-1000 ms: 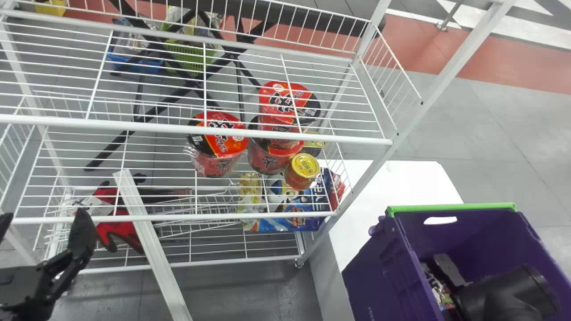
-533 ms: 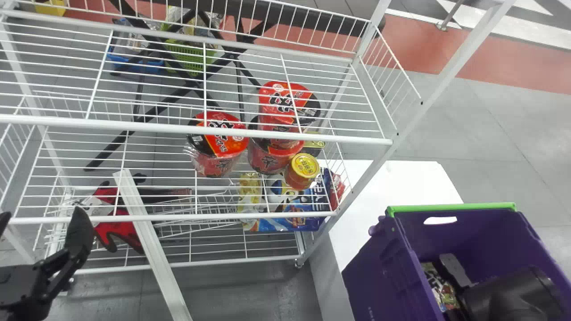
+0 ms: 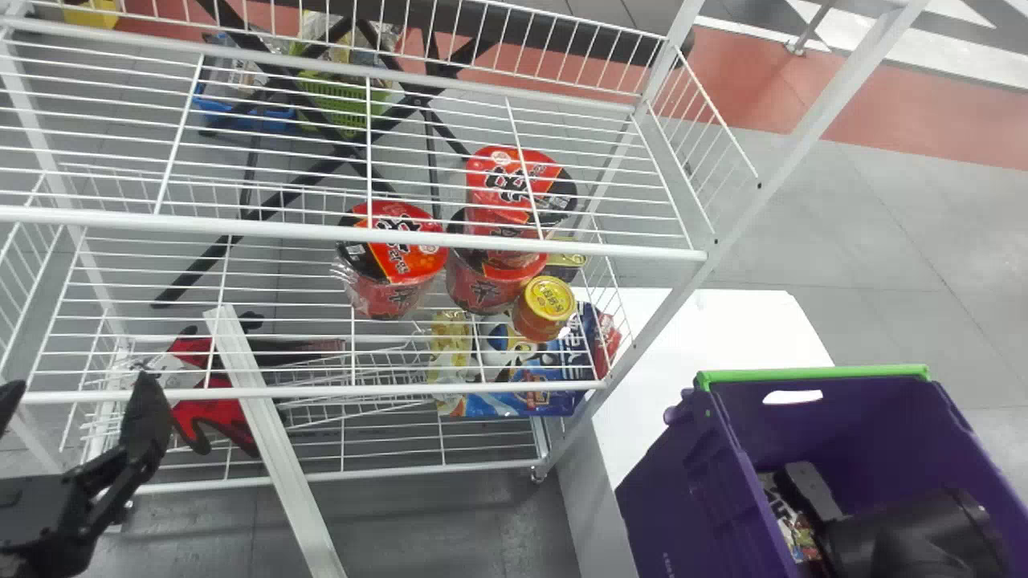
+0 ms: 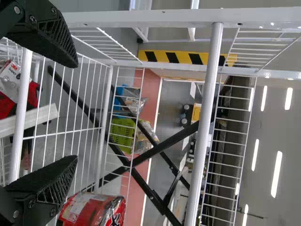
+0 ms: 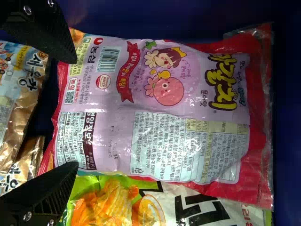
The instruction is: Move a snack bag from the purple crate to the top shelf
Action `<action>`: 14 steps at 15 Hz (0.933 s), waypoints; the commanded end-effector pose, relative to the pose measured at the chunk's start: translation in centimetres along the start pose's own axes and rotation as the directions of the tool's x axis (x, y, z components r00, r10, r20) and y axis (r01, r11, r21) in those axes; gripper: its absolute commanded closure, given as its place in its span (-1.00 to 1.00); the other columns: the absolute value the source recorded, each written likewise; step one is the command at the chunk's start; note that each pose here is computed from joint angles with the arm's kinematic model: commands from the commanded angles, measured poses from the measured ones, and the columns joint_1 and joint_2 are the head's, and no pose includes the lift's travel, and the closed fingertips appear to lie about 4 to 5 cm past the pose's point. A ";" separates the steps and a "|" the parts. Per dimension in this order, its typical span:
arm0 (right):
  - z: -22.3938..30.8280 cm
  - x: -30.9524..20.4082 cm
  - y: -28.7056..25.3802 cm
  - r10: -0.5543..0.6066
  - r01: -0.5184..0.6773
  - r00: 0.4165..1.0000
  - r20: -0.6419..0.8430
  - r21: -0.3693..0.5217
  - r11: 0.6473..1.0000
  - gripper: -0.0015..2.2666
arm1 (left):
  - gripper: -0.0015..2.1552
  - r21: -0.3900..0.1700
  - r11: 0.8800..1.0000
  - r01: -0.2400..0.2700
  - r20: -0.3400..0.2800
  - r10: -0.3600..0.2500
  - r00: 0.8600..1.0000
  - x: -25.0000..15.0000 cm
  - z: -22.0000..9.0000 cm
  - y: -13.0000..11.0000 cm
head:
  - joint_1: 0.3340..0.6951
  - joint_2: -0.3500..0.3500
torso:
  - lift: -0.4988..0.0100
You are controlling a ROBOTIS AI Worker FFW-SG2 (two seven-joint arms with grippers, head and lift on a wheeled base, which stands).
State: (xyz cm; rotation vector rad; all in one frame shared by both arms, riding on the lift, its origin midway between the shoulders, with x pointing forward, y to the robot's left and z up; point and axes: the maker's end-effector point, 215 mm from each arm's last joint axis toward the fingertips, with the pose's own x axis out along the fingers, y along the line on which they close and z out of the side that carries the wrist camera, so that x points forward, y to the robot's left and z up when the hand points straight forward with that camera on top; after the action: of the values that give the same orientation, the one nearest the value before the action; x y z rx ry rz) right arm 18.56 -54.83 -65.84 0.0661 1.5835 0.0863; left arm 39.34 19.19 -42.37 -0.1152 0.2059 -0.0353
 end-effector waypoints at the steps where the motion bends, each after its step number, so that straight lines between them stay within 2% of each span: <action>1: 0.5 -0.3 -0.4 -0.005 0.005 1.000 0.019 0.009 1.000 -0.98 | -0.87 -0.001 1.000 0.001 0.002 -0.001 1.000 0.0 0.1 0.0 | 1.00 -1.00 | -0.85; 11: 1.2 0.0 0.3 0.007 -0.007 0.999 0.038 0.016 1.000 -0.98 | -0.87 -0.002 1.000 0.004 -0.005 -0.004 1.000 -0.1 -0.2 -0.3 | 1.00 -1.00 | -0.85; 14: 1.0 0.9 0.5 -0.002 0.002 1.000 0.030 0.003 1.000 -0.92 | -0.87 -0.002 1.000 0.004 -0.006 -0.004 1.000 -0.1 -0.3 -0.3 | 1.00 -1.00 | -0.85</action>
State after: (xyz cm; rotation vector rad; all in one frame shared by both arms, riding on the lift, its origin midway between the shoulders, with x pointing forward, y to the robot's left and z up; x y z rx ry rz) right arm 19.61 -54.55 -66.20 0.0745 1.5495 0.0725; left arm 39.20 18.91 -42.43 -0.1181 0.2084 -0.0392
